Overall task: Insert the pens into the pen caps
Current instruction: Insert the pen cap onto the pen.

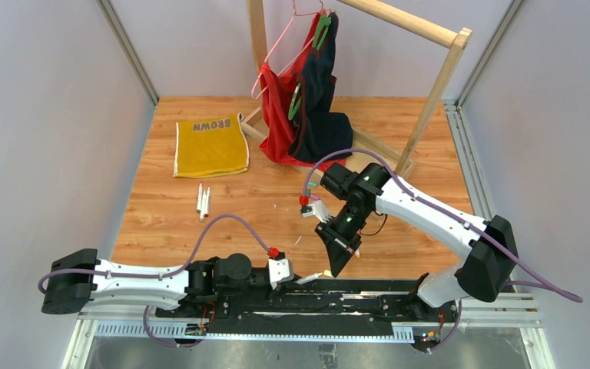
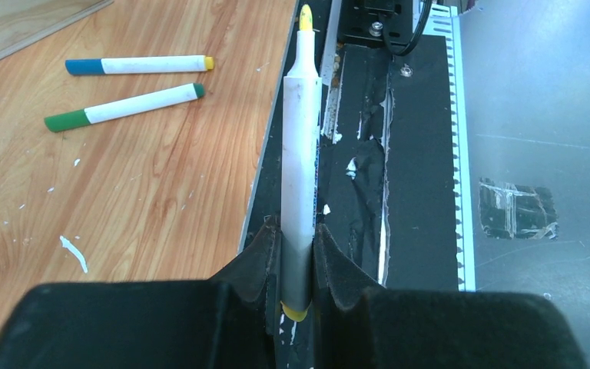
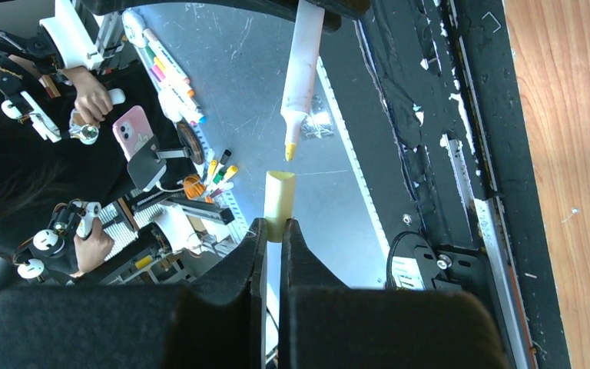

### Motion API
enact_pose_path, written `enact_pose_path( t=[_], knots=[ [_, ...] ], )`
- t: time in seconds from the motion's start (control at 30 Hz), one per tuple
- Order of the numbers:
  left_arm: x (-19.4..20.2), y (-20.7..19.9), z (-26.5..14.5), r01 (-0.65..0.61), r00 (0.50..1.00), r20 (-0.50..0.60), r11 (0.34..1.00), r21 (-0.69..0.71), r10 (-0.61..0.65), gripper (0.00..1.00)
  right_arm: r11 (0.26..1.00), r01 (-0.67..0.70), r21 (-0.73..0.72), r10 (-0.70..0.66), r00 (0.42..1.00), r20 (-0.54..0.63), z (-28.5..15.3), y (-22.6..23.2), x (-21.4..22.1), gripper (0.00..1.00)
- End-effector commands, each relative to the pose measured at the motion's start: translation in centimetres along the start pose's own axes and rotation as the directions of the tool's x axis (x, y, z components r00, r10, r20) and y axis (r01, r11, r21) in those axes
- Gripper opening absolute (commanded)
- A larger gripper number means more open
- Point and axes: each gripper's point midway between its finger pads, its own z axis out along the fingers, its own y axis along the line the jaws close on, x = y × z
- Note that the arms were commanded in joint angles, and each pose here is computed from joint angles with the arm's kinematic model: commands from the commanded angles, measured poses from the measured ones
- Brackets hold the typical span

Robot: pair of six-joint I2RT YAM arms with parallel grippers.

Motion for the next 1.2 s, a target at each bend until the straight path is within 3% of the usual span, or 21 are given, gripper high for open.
enact_pose_path(
  t=[0.0,1.17],
  knots=[
    [-2.7,0.0,0.4,-0.014,0.997,0.073,1.0,-0.006,0.014,0.0,0.999,-0.023,0.026,0.024,1.0,-0.019,-0.7,0.5,0.6,0.01],
    [-3.2,-0.7,0.1,-0.02,0.995,0.096,1.0,0.017,0.019,0.0,0.997,-0.054,-0.054,0.051,0.997,-0.051,0.3,0.8,-0.1,0.01]
  ],
)
